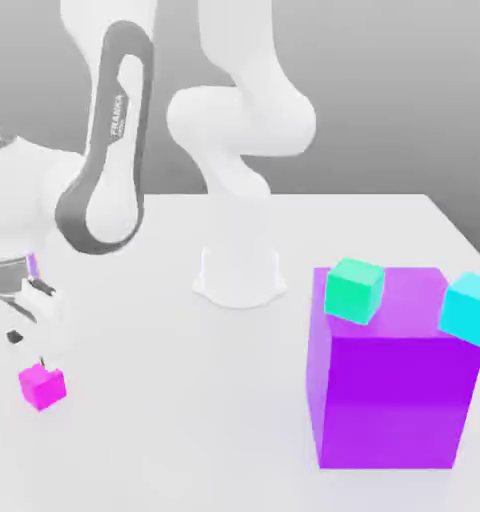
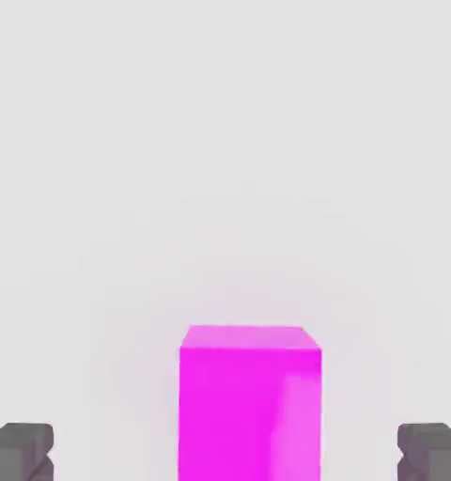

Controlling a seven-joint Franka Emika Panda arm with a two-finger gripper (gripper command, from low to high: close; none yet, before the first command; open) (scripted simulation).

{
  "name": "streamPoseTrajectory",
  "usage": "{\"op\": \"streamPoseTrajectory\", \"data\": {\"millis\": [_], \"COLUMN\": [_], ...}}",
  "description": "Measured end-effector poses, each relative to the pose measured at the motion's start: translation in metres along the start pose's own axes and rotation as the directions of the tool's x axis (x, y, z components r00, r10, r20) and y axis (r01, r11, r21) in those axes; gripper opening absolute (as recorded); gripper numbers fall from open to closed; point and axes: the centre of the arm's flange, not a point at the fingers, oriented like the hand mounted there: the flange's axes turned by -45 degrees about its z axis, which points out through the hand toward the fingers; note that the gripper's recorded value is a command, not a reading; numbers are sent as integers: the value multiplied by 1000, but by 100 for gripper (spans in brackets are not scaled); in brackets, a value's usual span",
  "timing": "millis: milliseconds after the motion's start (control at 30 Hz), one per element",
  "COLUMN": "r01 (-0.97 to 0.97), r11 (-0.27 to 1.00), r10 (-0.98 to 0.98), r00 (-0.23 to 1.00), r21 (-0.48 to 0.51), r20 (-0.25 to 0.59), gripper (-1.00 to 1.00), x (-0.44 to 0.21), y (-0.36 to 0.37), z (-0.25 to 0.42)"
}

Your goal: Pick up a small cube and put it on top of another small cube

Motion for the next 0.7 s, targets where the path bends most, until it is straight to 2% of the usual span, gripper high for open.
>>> {"op": "streamPoseTrajectory", "data": {"millis": [100,133,367,600,700], "r01": [-2,-3,-4,-2,215], "r11": [1000,1000,1000,1000,976], "r10": [2,3,4,2,-216], "r00": [1000,1000,1000,1000,976], "r21": [0,1,2,3,45], "r20": [3,5,6,5,9], "gripper": [0,-100,-100,-100,-100], "x": [-1,-2,-3,-2,12], "y": [1,0,0,0,-74], "z": [28,37,39,-16,-45]}}
